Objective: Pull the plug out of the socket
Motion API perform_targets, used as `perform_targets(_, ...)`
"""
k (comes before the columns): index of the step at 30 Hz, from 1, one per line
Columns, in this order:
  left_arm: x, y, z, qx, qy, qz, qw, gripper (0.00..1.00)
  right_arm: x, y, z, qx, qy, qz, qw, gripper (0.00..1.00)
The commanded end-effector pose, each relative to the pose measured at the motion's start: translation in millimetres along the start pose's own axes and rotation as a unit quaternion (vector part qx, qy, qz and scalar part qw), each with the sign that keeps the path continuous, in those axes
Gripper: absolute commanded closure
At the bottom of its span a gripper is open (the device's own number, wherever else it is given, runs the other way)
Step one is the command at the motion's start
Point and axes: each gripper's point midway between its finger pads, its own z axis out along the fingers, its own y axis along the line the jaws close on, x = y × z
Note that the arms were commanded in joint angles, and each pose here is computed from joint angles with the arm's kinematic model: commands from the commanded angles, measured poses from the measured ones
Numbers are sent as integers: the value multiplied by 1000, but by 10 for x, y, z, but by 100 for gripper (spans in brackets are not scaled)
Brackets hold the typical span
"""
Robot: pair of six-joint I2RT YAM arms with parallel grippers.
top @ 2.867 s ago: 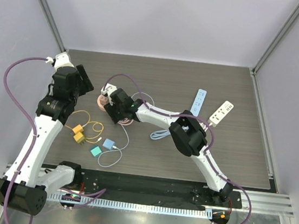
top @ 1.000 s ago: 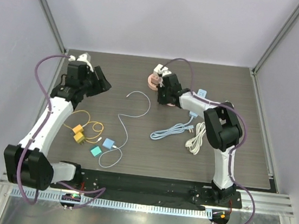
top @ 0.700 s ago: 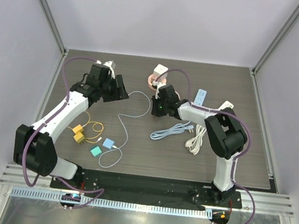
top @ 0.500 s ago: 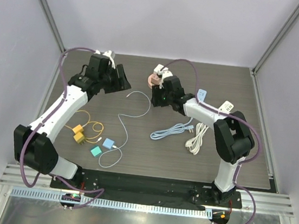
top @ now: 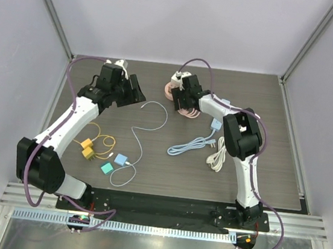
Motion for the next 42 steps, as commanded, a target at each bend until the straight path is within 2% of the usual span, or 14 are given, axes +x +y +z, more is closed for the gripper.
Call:
perform_targets(1, -221, -132, -201, 31, -49, 14, 998, 39, -55, 93, -82, -23, 6, -15, 1000, 31)
perform_targets(5, -248, -123, -285, 33, -60, 24, 997, 38, 128, 221, -69, -57, 28, 1, 998, 38)
perform_targets(6, -240, -129, -282, 35, -57, 24, 997, 38, 164, 262, -80, -68, 33, 7, 997, 48)
perform_targets(9, -204, -133, -240, 39, -46, 23, 998, 38, 316, 328, -154, -84, 50, 22, 995, 64)
perform_targets(12, -139, -127, -157, 42, -28, 22, 998, 39, 503, 397, -315, -95, 65, 24, 993, 70)
perform_targets(17, -33, -130, -1, 50, 1, 21, 999, 43, 938, 544, -547, -95, 85, 19, 992, 73)
perform_targets(23, 143, -305, 174, 42, 13, 68, 997, 43, 1248, 775, -840, -162, 75, 57, 982, 74)
perform_targets(25, 273, -408, 236, 36, 28, 83, 996, 43, 1188, 753, -893, -156, 63, 60, 984, 64)
perform_targets(27, 285, -503, 316, 33, 43, 86, 995, 41, 998, 667, -992, -134, 42, 61, 988, 47)
perform_targets(30, 207, -622, 389, 23, 56, 97, 993, 41, 702, 603, -1138, -118, 13, 71, 990, 32)
perform_targets(33, 132, -737, 490, 3, 49, 133, 990, 40, 443, 463, -1246, -92, -21, 96, 991, 25)
perform_targets(36, 278, -710, 681, -17, 63, 167, 984, 39, 375, 294, -1285, -62, -46, 115, 990, 24)
perform_targets(40, 551, -681, 889, -36, 84, 218, 972, 41, 625, -31, -1270, -22, -63, 157, 985, 24)
perform_targets(42, 592, -693, 945, -34, 90, 221, 970, 42, 580, 1, -1289, -55, -93, 180, 978, 25)
